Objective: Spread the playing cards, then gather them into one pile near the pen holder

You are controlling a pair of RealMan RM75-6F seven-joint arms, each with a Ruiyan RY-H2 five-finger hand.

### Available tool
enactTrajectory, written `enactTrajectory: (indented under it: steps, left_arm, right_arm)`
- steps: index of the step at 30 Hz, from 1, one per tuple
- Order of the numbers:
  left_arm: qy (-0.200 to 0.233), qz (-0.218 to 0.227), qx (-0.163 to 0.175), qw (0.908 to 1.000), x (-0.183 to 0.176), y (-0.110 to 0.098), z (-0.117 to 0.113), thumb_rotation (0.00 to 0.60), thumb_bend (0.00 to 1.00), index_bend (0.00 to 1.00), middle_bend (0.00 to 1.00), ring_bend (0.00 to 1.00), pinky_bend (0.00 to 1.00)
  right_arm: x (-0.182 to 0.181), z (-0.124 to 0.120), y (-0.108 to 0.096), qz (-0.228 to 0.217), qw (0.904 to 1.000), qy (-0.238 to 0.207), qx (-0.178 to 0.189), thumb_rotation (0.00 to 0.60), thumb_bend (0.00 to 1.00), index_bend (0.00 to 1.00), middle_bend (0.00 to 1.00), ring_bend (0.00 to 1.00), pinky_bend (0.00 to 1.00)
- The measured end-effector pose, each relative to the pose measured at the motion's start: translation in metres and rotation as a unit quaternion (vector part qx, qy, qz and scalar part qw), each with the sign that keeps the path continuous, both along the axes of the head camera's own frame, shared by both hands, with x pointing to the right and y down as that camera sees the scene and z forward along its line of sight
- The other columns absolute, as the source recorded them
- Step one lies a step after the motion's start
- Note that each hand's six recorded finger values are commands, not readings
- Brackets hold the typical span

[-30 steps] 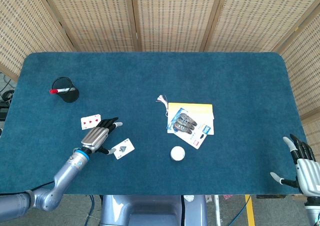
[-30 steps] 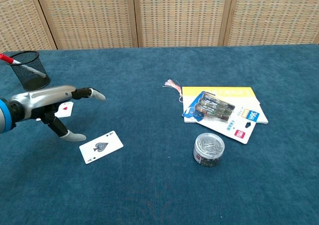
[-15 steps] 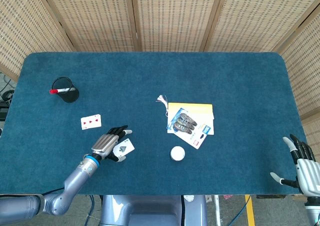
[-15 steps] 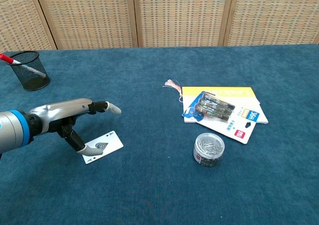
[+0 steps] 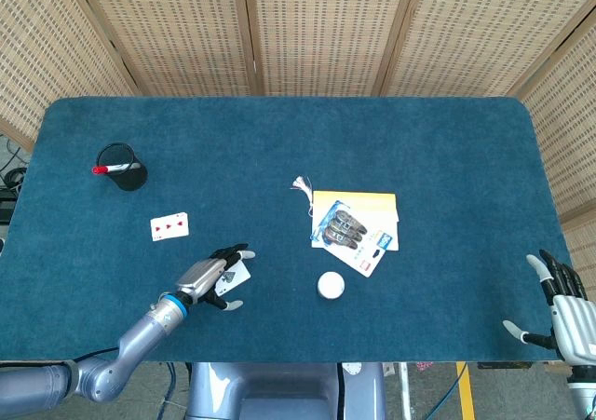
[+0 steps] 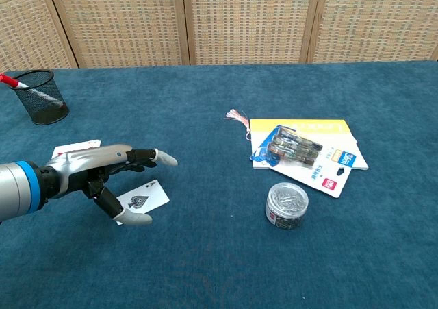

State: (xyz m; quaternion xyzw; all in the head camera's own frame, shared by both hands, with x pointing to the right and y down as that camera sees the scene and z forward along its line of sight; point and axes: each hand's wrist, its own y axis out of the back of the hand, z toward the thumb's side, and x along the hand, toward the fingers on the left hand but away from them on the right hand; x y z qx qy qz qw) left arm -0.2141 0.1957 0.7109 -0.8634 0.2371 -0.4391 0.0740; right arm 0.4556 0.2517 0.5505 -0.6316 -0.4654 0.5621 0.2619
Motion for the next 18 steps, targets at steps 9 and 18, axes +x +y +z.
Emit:
enactTrajectory:
  steps: [9, 18]
  left_arm:
    - [0.032, -0.004, -0.018, 0.9993, 0.001, 0.007, 0.006, 0.600, 0.26, 0.11, 0.00, 0.00, 0.00]
    - [0.039, 0.003, -0.030, 0.9988, 0.004, 0.015, 0.012, 0.600, 0.26, 0.11, 0.00, 0.00, 0.00]
  right_arm:
    - [0.000, 0.000, 0.000, 0.000, 1.0000, 0.000, 0.000, 0.600, 0.16, 0.06, 0.00, 0.00, 0.00]
    - [0.000, 0.000, 0.000, 0.000, 1.0000, -0.001, 0.000, 0.600, 0.16, 0.06, 0.00, 0.00, 0.00]
